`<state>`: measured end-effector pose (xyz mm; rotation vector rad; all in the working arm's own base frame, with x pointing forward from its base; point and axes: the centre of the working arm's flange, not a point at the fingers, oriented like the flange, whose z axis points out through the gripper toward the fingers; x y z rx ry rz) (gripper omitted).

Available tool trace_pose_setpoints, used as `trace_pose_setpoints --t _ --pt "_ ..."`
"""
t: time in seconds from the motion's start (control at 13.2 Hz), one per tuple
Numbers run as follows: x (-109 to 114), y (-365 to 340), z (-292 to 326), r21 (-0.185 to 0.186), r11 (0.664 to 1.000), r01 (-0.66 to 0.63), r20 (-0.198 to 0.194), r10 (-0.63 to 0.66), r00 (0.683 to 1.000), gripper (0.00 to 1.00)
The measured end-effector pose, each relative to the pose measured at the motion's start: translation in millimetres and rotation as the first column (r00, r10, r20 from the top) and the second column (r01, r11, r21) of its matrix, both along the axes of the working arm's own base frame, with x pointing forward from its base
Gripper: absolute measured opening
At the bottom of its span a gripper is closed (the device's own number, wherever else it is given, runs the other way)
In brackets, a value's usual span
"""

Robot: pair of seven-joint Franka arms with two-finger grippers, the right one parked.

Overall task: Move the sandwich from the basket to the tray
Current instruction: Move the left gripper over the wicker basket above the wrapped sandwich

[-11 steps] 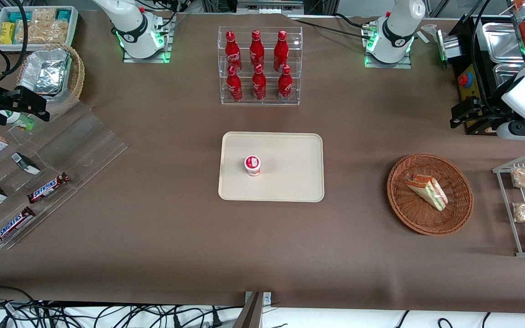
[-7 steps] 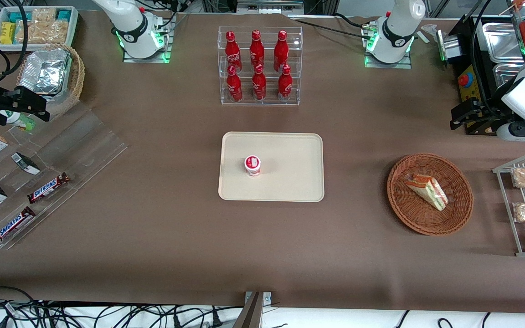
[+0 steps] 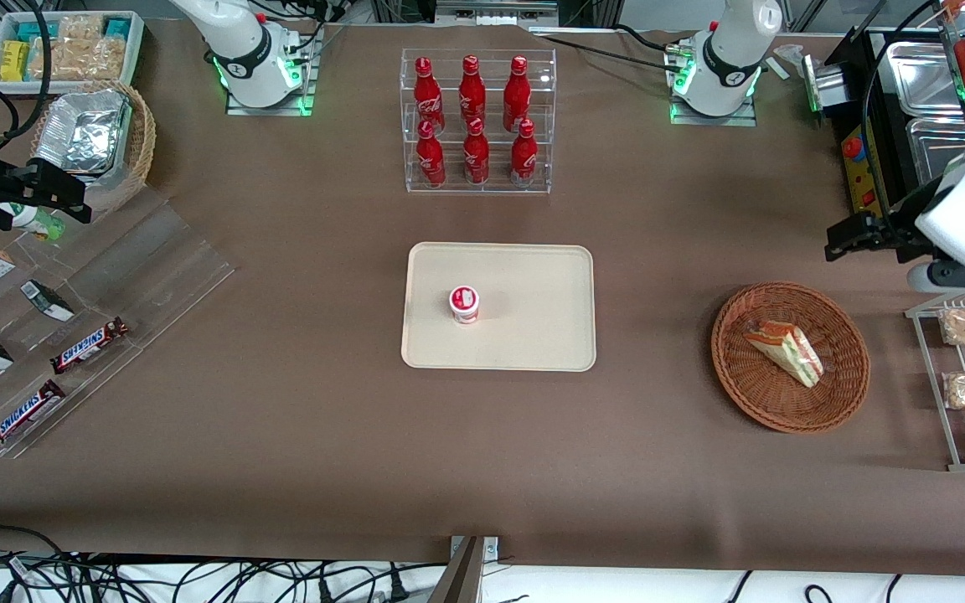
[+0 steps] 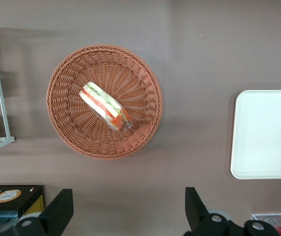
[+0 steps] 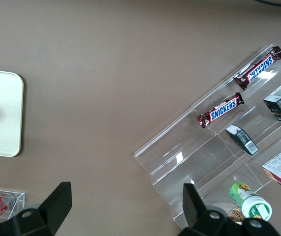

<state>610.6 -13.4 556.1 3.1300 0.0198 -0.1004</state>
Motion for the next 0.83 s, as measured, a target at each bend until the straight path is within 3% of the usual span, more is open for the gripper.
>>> trace_pose_setpoints --t 0.15,0.3,0.61,0.83 --pt "9.5 19.4 -21.5 0.044 0.998 -0.037 -0.017 0.038 0.999 1.00" --pt "17.9 25.6 -45.2 0.070 0.992 -0.108 0.001 0.108 0.994 1.00" --pt "22.8 33.1 -108.3 0.072 0.948 -0.310 0.047 0.308 0.950 1.00" --pt "19.7 39.6 -125.5 0.073 0.899 -0.432 0.054 0.429 0.902 1.00"
